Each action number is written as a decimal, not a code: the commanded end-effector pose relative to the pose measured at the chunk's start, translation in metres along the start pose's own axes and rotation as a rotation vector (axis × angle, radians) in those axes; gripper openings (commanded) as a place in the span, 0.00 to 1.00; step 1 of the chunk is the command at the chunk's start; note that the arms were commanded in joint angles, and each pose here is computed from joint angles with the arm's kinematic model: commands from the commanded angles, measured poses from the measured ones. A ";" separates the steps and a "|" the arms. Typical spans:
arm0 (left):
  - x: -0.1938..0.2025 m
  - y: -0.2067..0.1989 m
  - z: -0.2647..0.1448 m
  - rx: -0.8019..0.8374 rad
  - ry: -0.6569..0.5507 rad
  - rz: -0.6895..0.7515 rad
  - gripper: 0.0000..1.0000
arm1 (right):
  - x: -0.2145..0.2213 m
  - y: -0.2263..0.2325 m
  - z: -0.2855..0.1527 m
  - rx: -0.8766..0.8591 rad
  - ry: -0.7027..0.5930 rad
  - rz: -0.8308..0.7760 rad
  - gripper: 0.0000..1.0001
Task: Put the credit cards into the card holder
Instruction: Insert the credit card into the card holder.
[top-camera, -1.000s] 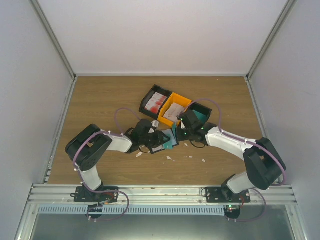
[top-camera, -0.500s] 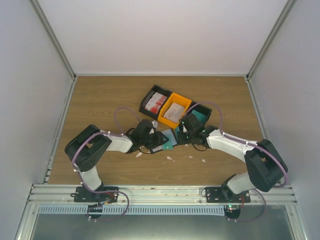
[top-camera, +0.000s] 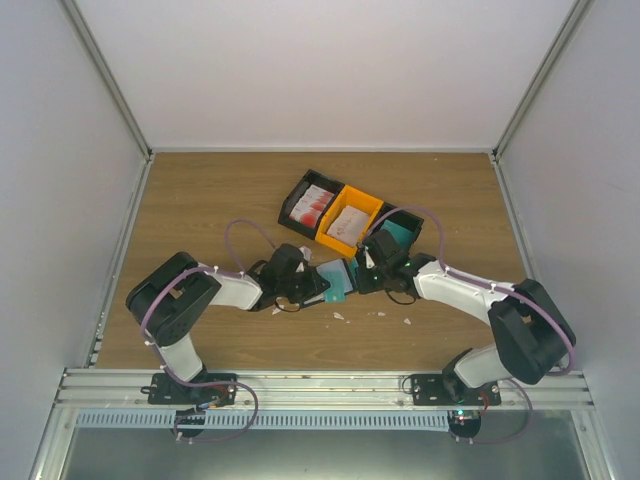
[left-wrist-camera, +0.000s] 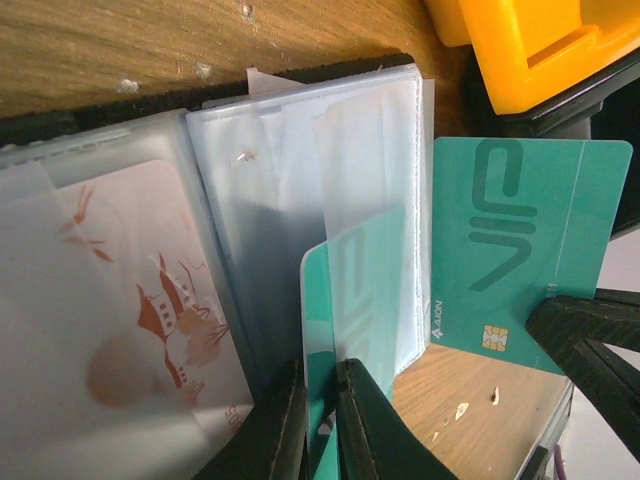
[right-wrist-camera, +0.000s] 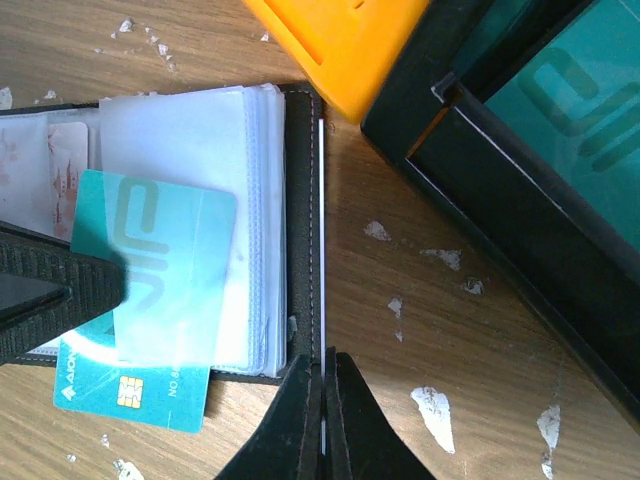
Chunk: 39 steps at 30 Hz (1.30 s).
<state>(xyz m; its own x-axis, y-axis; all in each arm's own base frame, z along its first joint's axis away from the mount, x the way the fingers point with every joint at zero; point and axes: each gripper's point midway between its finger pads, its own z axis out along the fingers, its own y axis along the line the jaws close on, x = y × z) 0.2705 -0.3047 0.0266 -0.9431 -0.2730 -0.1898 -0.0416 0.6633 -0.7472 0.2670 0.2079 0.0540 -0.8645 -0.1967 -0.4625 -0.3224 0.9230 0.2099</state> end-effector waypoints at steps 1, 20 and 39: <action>0.002 0.005 -0.004 -0.013 -0.025 -0.006 0.09 | 0.008 0.004 0.007 -0.023 0.031 -0.031 0.00; 0.014 0.003 -0.023 0.037 -0.025 -0.037 0.22 | 0.009 0.007 0.010 -0.041 0.046 -0.047 0.01; 0.013 0.013 -0.027 0.013 -0.057 -0.061 0.00 | 0.010 0.009 0.011 -0.048 0.049 -0.052 0.01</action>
<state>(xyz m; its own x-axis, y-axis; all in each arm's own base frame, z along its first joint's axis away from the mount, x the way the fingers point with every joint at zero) 0.2442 -0.2862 0.0302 -0.9353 -0.3236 -0.1433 -0.0969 0.6237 -0.7757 0.2678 0.2196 0.0532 -0.8524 -0.2296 -0.4698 -0.3739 0.8958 0.2405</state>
